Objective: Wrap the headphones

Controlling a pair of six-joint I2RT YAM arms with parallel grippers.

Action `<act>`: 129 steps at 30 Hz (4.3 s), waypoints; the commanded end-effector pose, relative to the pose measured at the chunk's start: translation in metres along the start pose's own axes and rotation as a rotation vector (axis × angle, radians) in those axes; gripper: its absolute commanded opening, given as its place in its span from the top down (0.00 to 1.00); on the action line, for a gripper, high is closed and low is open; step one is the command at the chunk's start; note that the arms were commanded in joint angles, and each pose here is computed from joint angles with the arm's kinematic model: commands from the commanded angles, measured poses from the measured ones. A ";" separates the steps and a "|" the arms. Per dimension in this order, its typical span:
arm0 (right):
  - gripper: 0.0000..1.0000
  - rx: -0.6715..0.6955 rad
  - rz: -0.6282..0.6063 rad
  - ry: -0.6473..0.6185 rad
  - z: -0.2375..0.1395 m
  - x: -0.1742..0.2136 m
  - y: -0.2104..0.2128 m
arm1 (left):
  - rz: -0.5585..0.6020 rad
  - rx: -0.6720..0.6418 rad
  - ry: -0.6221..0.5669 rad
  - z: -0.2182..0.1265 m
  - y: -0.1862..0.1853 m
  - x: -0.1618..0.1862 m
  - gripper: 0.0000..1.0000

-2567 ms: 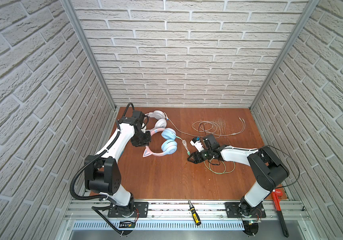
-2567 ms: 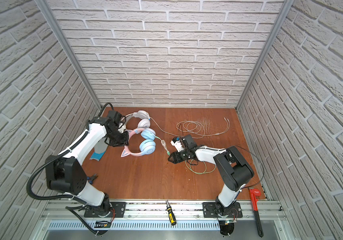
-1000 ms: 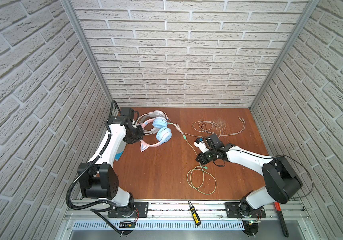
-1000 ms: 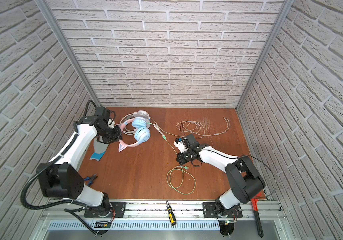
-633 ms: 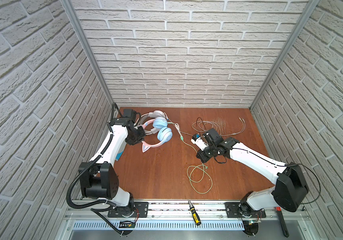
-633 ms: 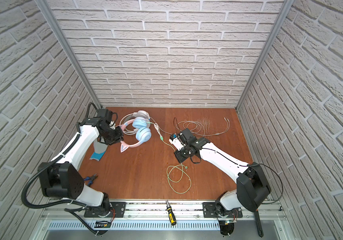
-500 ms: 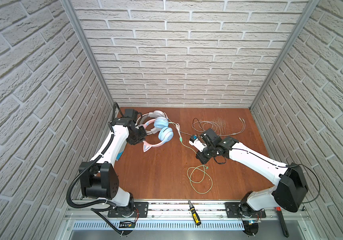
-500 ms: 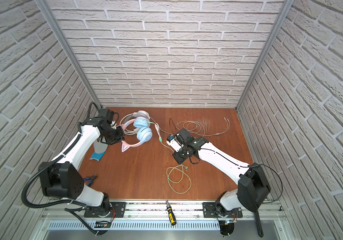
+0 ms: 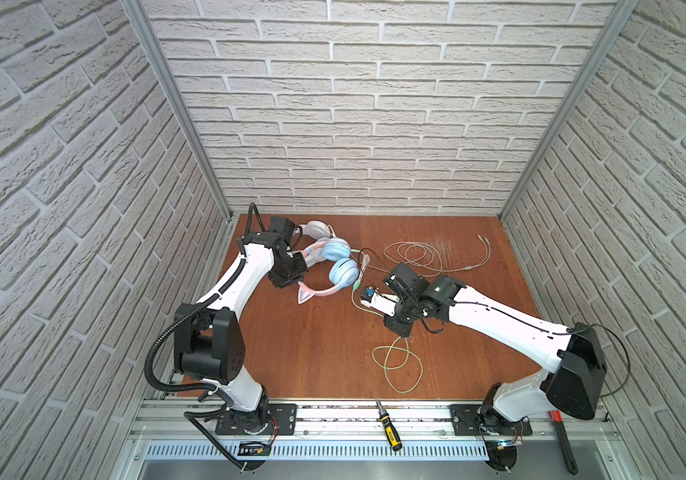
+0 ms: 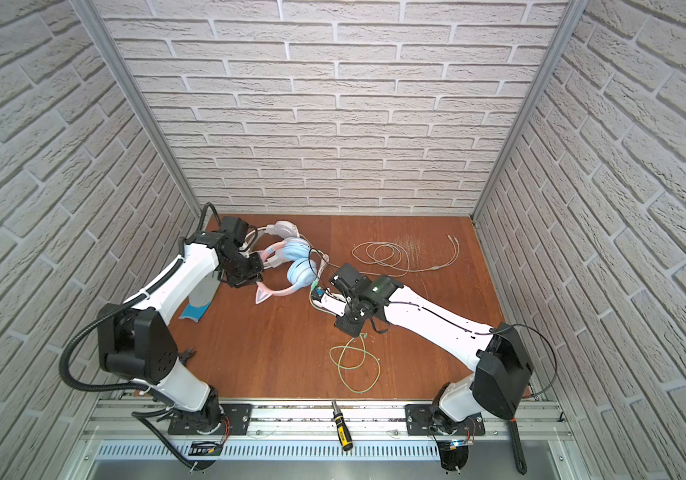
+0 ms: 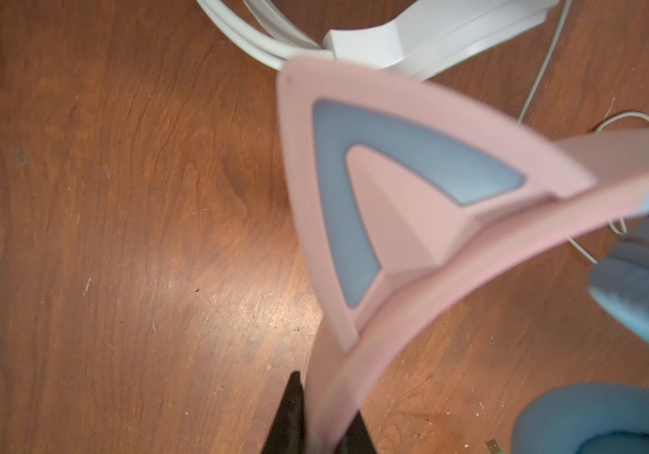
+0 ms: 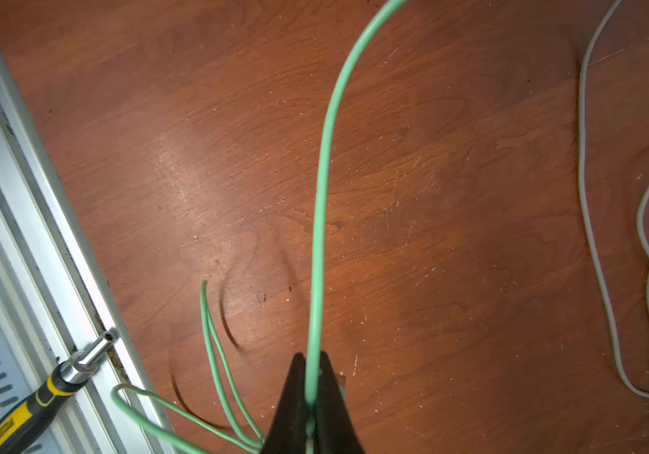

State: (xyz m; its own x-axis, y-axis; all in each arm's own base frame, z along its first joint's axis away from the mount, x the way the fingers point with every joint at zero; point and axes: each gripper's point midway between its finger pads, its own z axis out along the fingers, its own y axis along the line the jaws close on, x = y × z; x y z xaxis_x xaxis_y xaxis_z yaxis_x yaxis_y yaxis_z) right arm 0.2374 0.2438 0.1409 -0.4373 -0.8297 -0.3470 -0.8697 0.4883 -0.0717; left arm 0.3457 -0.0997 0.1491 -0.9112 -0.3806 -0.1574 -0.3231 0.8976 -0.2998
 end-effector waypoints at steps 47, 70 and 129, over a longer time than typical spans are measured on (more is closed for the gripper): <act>0.94 -0.034 0.073 0.032 -0.013 0.007 -0.020 | -0.001 0.081 -0.104 -0.029 -0.015 -0.028 1.00; 0.95 -0.162 -0.121 0.036 -0.011 -0.067 0.009 | 0.098 -0.007 0.007 0.008 -0.028 -0.008 1.00; 0.78 0.180 -0.215 -0.023 0.004 -0.114 -0.082 | 0.530 -0.037 0.274 0.041 -0.037 0.059 1.00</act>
State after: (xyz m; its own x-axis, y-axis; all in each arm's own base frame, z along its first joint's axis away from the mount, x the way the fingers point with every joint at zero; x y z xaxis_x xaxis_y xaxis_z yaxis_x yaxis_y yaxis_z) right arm 0.3471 0.2998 0.1678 -0.2281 -0.9364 -0.2667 -0.9185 0.2978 -0.2601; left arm 0.3257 -0.1550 0.1103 -0.9890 0.1389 -0.0500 0.1452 0.9764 -0.1597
